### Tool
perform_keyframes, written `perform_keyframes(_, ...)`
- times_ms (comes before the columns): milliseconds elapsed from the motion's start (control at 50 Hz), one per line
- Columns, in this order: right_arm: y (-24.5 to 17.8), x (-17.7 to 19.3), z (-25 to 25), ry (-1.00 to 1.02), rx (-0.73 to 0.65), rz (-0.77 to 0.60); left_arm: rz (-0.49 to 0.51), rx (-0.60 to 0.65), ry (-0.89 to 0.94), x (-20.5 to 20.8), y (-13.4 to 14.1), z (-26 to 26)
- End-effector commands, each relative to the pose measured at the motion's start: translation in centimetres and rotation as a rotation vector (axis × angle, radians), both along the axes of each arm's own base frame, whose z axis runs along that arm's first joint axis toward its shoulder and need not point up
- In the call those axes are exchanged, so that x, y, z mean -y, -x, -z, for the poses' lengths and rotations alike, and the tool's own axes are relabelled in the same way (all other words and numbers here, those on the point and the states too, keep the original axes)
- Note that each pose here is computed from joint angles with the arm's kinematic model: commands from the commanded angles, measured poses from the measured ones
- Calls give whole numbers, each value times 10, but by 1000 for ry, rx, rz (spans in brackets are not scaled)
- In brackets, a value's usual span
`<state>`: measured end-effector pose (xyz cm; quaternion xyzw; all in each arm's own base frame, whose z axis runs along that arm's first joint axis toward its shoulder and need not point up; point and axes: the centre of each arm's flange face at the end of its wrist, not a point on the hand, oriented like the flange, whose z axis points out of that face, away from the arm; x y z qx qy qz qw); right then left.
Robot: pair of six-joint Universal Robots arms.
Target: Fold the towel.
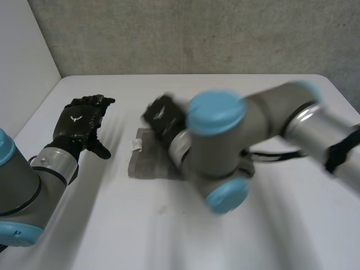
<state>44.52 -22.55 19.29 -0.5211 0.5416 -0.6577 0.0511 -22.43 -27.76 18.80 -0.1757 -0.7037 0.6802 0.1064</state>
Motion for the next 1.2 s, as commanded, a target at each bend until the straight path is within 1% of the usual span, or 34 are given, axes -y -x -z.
perform_keyframes(20, -15, -36, 65, -73, -131, -86, 4, 4, -3, -1, 1, 2)
perform_keyframes(100, -14, -37, 61, -70, -130, -84, 7, 7, -10, -2, 2, 4)
perform_keyframes(120, -12, -33, 50, -59, -110, -63, 10, 8, -11, -2, 3, 5)
perform_keyframes(140, -12, -33, 50, -59, -109, -63, 10, 8, -11, -2, 3, 5)
perform_keyframes(200, 2, -34, 5, -55, -32, -36, 12, 9, -14, -3, 3, 6)
perform_keyframes(220, 2, -34, 5, -55, -32, -36, 12, 9, -14, -3, 3, 6)
perform_keyframes(260, 27, -23, -13, -102, 15, 23, 12, 9, -14, -3, 3, 6)
perform_keyframes(280, 27, -22, -13, -102, 15, 23, 12, 9, -14, -3, 3, 6)
perform_keyframes(340, 51, -16, -18, -164, 41, 82, 12, 9, -14, -3, 3, 6)
perform_keyframes(360, 62, -14, -15, -196, 40, 109, 13, 9, -14, -3, 3, 6)
perform_keyframes(380, 62, -14, -15, -197, 40, 109, 13, 9, -14, -3, 3, 6)
perform_keyframes(420, 86, -6, 0, -254, 10, 176, 15, 9, -17, -4, 4, 7)
perform_keyframes(440, 86, -6, 0, -254, 10, 177, 15, 9, -17, -4, 4, 7)
perform_keyframes(480, 109, 6, 19, -303, -21, 245, 18, 10, -18, -5, 5, 7)
perform_keyframes(540, 118, 11, 27, -313, -26, 274, 22, 10, -18, -6, 6, 7)
perform_keyframes(580, 134, 24, 41, -316, -20, 324, 27, 10, -20, -7, 7, 8)
perform_keyframes(600, 134, 24, 41, -316, -20, 324, 27, 10, -20, -7, 7, 8)
perform_keyframes(640, 144, 37, 50, -297, -7, 363, 29, 11, -23, -7, 8, 9)
perform_keyframes(800, 156, 55, 64, -279, 0, 405, 35, 13, -29, -10, 9, 11)
perform_keyframes(940, 158, 57, 74, -278, -38, 417, 36, 7, -7, -9, 9, 11)
perform_keyframes(1100, 173, 57, 75, -298, -70, 449, 42, 5, -2, -11, 11, 11)
perform_keyframes(1160, 183, 49, 71, -314, -97, 461, 41, 6, -2, -12, 11, 11)
perform_keyframes(1200, 201, 44, 67, -325, -152, 490, 38, 4, 4, -12, 11, 8)
